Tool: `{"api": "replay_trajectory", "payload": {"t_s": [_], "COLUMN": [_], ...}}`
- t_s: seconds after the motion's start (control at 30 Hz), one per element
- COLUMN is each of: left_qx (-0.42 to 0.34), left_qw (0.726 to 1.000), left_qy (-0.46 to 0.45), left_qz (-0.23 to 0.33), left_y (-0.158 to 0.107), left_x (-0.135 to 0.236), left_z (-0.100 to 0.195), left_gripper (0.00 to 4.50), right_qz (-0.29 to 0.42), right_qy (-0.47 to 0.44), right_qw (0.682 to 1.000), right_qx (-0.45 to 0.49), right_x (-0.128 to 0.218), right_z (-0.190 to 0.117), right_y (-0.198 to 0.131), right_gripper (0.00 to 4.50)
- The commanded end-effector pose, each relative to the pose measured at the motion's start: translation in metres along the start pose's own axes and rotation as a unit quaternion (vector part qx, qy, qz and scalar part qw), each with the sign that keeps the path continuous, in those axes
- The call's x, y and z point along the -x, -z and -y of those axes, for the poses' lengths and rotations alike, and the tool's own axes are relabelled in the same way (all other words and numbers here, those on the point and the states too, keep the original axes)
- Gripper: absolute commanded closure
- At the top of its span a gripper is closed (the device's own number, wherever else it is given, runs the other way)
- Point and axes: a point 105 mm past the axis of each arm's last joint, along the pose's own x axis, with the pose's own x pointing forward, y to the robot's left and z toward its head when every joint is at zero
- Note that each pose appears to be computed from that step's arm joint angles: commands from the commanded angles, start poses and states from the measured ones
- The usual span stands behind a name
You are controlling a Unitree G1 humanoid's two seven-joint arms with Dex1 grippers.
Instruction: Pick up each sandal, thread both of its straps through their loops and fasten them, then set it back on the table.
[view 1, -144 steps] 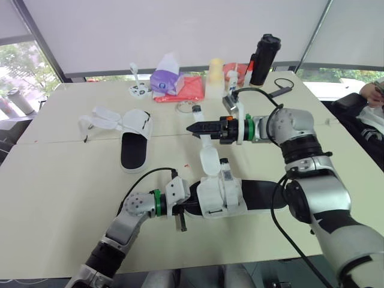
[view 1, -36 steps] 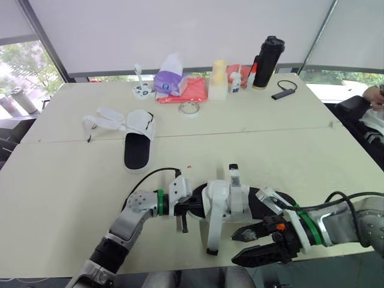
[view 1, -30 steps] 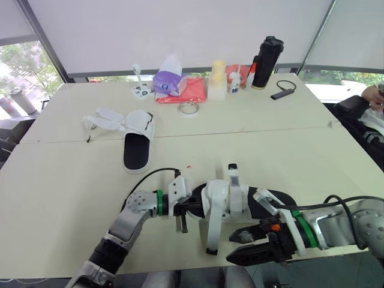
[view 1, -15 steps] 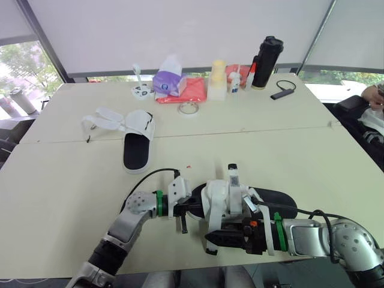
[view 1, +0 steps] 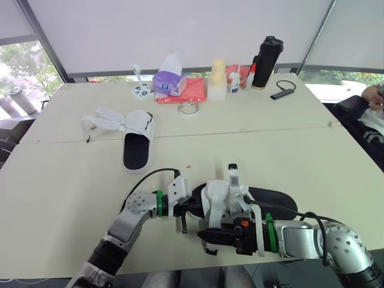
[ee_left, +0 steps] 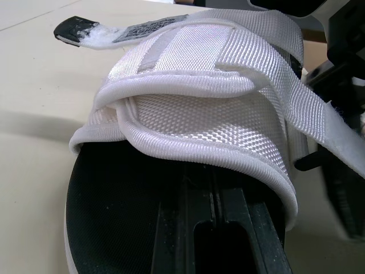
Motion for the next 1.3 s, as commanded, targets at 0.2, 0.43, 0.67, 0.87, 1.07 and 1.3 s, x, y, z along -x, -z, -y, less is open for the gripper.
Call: {"api": "replay_trajectory", "payload": {"t_s": [0.2, 0.43, 0.67, 0.87, 1.07, 1.3], "left_qx": [0.005, 0.006, 0.003, 0.002, 0.001, 0.002], "left_qw": [1.0, 1.0, 1.0, 1.0, 1.0, 1.0], "left_qy": [0.0, 0.0, 0.002, -0.005, -0.01, -0.016], "left_qz": [-0.01, -0.01, -0.01, -0.008, -0.005, -0.004], "left_y": [0.006, 0.006, 0.006, 0.007, 0.006, 0.006], "left_x": [0.0, -0.001, -0.003, -0.003, -0.004, -0.003], "left_z": [0.004, 0.003, 0.003, 0.003, 0.004, 0.003], "left_gripper": [4.5, 4.5, 4.5, 4.5, 4.5, 4.5], "right_qz": [0.004, -0.004, -0.01, -0.035, -0.072, -0.09], "right_qy": [-0.025, -0.032, -0.041, -0.037, -0.034, -0.039], "right_qw": [1.0, 0.998, 0.989, 0.986, 0.985, 0.982], "right_qx": [0.012, 0.058, 0.145, 0.159, 0.156, 0.161], "right_x": [0.002, 0.017, 0.031, 0.027, 0.018, 0.017], "right_z": [-0.014, -0.027, -0.037, -0.026, -0.009, -0.003], "right_y": [-0.003, -0.014, -0.074, -0.092, -0.09, -0.088], "right_gripper": [4.47, 4.47, 4.47, 4.47, 4.47, 4.47]}}
